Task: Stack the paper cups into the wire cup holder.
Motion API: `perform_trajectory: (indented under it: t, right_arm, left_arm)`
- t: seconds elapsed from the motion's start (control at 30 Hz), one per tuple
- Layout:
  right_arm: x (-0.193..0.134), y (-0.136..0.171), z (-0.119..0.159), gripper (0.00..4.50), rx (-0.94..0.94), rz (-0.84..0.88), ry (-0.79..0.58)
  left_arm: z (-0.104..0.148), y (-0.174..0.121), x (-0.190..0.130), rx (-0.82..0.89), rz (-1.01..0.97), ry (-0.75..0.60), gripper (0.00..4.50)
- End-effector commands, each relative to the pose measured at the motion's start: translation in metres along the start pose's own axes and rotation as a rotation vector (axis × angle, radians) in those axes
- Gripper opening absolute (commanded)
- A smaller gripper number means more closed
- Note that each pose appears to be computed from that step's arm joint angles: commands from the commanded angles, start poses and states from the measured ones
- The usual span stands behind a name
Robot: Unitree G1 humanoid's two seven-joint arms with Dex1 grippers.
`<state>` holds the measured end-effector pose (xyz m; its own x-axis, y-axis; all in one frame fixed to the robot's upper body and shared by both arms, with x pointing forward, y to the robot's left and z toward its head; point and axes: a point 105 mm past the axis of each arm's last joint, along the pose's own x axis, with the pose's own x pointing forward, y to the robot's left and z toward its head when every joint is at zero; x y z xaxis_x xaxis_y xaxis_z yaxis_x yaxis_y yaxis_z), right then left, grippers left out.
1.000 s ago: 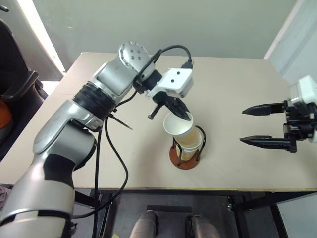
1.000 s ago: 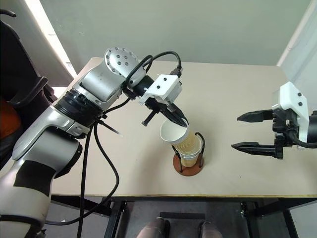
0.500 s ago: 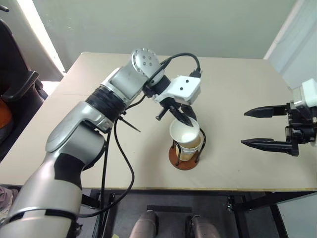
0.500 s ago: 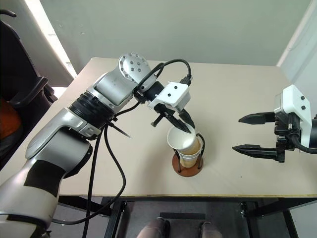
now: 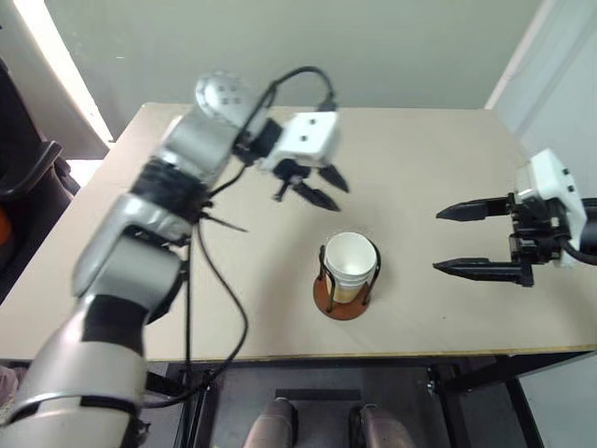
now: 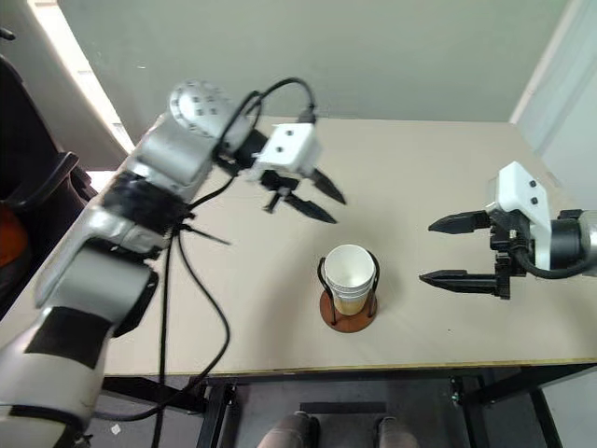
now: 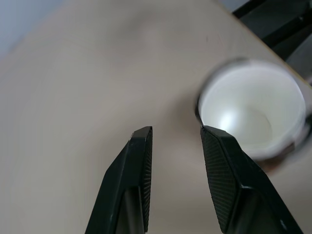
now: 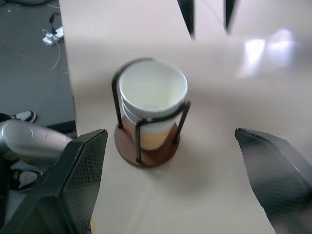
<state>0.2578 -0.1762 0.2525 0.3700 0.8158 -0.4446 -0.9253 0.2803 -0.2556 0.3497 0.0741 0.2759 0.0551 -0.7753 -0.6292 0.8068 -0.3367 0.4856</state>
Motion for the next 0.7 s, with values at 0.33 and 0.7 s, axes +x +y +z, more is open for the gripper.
perform_trajectory:
  t: [0.33, 0.7]
  right_arm:
    - [-0.037, -0.025, -0.007, 4.36, 0.100, -0.104, -0.056]
    - [-0.043, -0.032, 0.009, 4.36, 0.019, -0.046, -0.059]
  left_arm:
    - [-0.058, -0.122, -0.103, -0.598, 0.351, 0.033, 1.64]
    - [-0.049, -0.166, -0.154, -0.735, 0.517, 0.145, 1.64]
